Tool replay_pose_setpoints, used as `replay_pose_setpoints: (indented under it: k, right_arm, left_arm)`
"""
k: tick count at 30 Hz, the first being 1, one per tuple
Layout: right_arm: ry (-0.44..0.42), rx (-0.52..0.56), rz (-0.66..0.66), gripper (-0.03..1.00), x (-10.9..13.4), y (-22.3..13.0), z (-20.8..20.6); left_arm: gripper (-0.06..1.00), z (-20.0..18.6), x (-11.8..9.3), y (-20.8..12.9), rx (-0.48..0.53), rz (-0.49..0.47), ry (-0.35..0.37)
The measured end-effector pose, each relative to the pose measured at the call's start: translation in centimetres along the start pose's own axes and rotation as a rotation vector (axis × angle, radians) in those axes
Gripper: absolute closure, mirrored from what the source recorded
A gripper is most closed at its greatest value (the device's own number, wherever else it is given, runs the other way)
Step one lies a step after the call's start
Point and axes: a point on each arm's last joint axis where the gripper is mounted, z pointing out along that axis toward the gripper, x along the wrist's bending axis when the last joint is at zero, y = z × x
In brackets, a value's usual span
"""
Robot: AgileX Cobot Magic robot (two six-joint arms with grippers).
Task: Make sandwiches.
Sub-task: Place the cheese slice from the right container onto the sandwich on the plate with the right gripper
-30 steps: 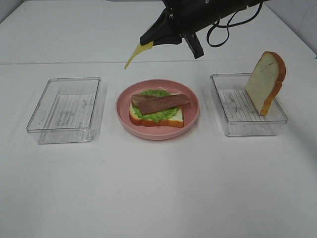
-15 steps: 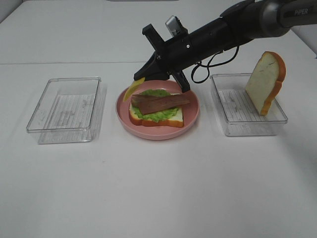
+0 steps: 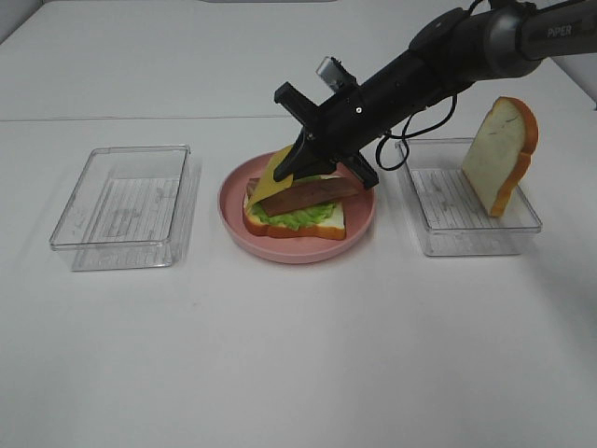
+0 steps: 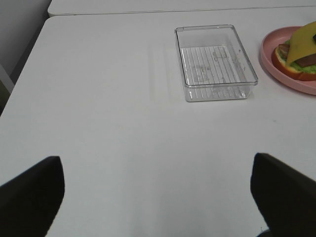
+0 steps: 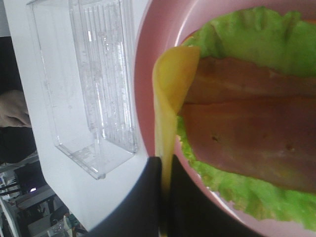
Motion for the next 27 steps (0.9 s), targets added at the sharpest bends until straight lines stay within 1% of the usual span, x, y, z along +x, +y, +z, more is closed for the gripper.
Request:
replay_pose_setpoints:
  k: [2,9,10,11,13,14,15,18,21,23,24,25,26,27]
  right_arm:
    - [-0.027,0.005,0.000,0.95,-0.2,0.0,0.0]
    - [-0.068,0.011,0.007,0.95,-0.6,-0.1,0.0]
    - [-0.091,0.009,0.005,0.95,-0.7,-0.1,-0.2]
    - [-0.091,0.009,0.005,0.95,-0.7,-0.1,-0.2]
    - [-0.137,0.006,-0.001,0.95,-0.9,-0.2,-0.5]
    - [-0.137,0.006,-0.001,0.95,-0.9,-0.2,-0.5]
    - [-0.162,0.006,0.002,0.95,-1.0,-0.2,-0.6]
    - [-0.186,0.008,0.005,0.95,-1.3,-0.2,-0.6]
    - [-0.189,0.007,0.005,0.95,-1.3,-0.2,-0.6]
    - [-0.192,0.007,0.010,0.89,-1.3,-0.2,-0.6]
    - [-0.192,0.007,0.010,0.89,-1.3,-0.2,-0.6]
    - [-0.192,0.005,0.012,0.78,-1.3,-0.2,-0.7]
    - [-0.193,-0.001,0.009,0.59,-1.0,-0.2,-0.9]
    - [-0.193,-0.001,0.009,0.59,-1.0,-0.2,-0.9]
  left_arm:
    - [0.01,0.0,0.0,0.0,0.000,0.000,0.000]
    - [0.01,0.0,0.0,0.0,0.000,0.000,0.000]
    - [0.01,0.0,0.0,0.0,0.000,0.000,0.000]
    - [0.01,0.0,0.0,0.0,0.000,0.000,0.000]
    - [0.01,0.0,0.0,0.0,0.000,0.000,0.000]
    - [0.01,0.0,0.0,0.0,0.000,0.000,0.000]
    - [0.01,0.0,0.0,0.0,0.000,0.000,0.000]
    - [0.01,0.0,0.0,0.0,0.000,0.000,0.000]
    - [0.01,0.0,0.0,0.0,0.000,0.000,0.000]
    - [0.01,0.0,0.0,0.0,0.000,0.000,0.000]
    - [0.01,0.0,0.0,0.0,0.000,0.000,0.000]
    - [0.01,0.0,0.0,0.0,0.000,0.000,0.000]
    - [0.01,0.0,0.0,0.0,0.000,0.000,0.000]
    - [0.01,0.0,0.0,0.0,0.000,0.000,0.000]
